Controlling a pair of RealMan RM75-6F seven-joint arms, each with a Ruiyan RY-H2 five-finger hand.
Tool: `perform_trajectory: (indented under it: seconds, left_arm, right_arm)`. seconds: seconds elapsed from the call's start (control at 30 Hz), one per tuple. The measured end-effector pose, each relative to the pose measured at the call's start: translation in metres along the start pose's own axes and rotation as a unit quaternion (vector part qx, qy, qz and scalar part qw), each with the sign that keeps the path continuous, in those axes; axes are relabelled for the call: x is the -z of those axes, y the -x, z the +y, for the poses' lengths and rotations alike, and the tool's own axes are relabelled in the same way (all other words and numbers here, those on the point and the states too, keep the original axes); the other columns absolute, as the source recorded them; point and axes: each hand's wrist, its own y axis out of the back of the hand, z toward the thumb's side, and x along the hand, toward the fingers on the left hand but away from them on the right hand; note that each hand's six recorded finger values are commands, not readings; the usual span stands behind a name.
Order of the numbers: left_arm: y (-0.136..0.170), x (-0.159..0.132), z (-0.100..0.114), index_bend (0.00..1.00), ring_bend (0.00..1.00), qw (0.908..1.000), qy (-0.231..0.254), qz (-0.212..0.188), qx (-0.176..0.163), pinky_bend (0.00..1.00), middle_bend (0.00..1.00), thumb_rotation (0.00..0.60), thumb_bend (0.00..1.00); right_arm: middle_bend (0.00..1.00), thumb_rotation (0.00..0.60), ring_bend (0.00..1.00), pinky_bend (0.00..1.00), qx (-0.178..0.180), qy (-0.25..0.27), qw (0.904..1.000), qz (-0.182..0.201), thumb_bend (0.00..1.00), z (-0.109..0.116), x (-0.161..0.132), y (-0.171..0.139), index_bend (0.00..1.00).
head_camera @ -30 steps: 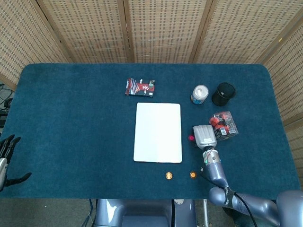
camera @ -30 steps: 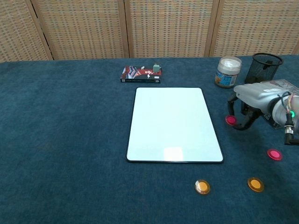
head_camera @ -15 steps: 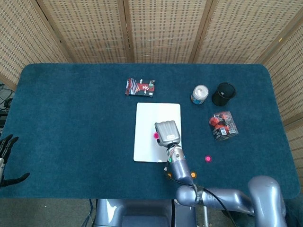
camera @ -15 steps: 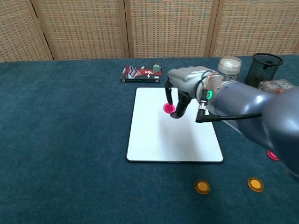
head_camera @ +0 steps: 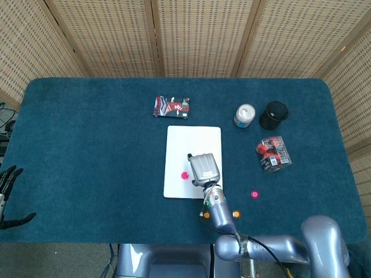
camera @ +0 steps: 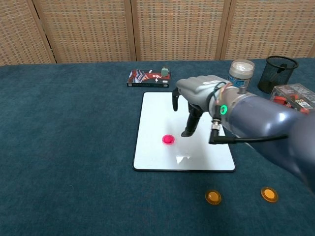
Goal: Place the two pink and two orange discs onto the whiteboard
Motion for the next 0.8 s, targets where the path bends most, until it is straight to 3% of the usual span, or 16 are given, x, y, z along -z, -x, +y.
perform_trajectory:
  seconds: [0.27, 0.57, 0.8]
  left_arm:
    - [0.005, -0.006, -0.002, 0.00, 0.00, 0.9999, -0.008, -0.010, -0.003, 0.00, 0.00, 0.600, 0.00]
    - [0.004, -0.008, -0.006, 0.00, 0.00, 0.9999, -0.015, -0.007, -0.003, 0.00, 0.00, 0.600, 0.00]
    - [0.003, -0.010, -0.009, 0.00, 0.00, 0.9998, -0.018, -0.006, 0.000, 0.00, 0.00, 0.600, 0.00]
  right_arm:
    - [0.98, 0.600, 1.00, 1.00, -0.002, -0.008, 0.9996, -0.028, 0.26, -0.011, 0.111, -0.052, 0.39]
    - [0.98, 0.600, 1.00, 1.00, -0.027, 0.007, 0.9995, -0.015, 0.27, -0.045, 0.156, -0.088, 0.39]
    - [0.98, 0.600, 1.00, 1.00, -0.028, -0.009, 0.9995, -0.012, 0.33, -0.056, 0.168, -0.087, 0.40]
